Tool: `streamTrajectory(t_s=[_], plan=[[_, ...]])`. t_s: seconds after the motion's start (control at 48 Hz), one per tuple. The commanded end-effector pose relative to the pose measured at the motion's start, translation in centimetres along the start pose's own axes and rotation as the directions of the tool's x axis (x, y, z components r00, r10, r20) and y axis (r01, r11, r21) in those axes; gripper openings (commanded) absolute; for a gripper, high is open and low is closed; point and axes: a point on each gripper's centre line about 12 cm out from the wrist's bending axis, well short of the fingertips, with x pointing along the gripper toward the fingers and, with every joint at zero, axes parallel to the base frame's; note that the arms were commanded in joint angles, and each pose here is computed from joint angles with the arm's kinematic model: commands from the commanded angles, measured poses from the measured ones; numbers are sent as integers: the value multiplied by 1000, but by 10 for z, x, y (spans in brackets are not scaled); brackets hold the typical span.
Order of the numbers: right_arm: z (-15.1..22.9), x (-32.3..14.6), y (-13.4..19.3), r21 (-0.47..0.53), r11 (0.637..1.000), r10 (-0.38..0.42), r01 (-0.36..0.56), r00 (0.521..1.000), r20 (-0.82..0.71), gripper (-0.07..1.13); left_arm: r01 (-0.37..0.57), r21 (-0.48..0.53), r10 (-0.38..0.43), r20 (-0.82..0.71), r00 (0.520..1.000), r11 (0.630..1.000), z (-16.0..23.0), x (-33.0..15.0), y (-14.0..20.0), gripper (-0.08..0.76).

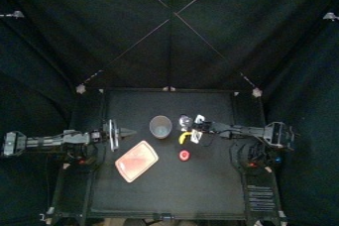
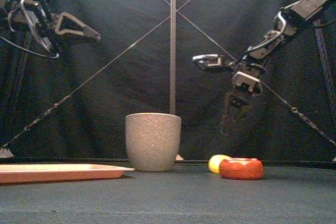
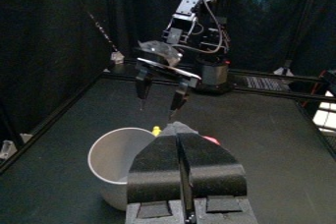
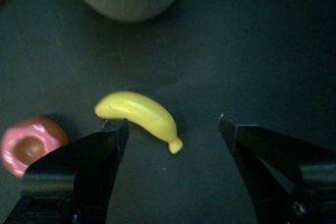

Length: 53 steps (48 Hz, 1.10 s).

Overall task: Pick the banana then place it in the grey bowl
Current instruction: Pick the banana

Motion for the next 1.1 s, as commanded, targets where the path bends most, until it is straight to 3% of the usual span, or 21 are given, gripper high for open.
streamTrajectory(t_s=[0.021, 0.208, 0.417, 0.75, 1.104], plan=[[9, 2, -1, -67, 998, -17, 13, 999, -51, 1048, -10, 6, 10, 17, 1000, 1000, 5, 1, 2, 59], [4, 20, 7, -159, 987, 11, -36, 988, -154, 1048, -19, 5, 19, 2, 1000, 1000, -1, 0, 4, 59], [10, 42, 13, -178, 980, 61, -91, 984, -165, 1048, -29, 1, 29, -4, 1000, 1000, -4, -1, 6, 59], [12, 64, 17, -225, 968, 71, -112, 981, -183, 1015, -36, -1, 36, -7, 999, 999, -5, -1, 8, 59], [14, 38, 28, -179, 976, 104, -127, 986, -131, 669, -35, -7, 35, -4, 999, 999, -5, -2, 7, 59]])
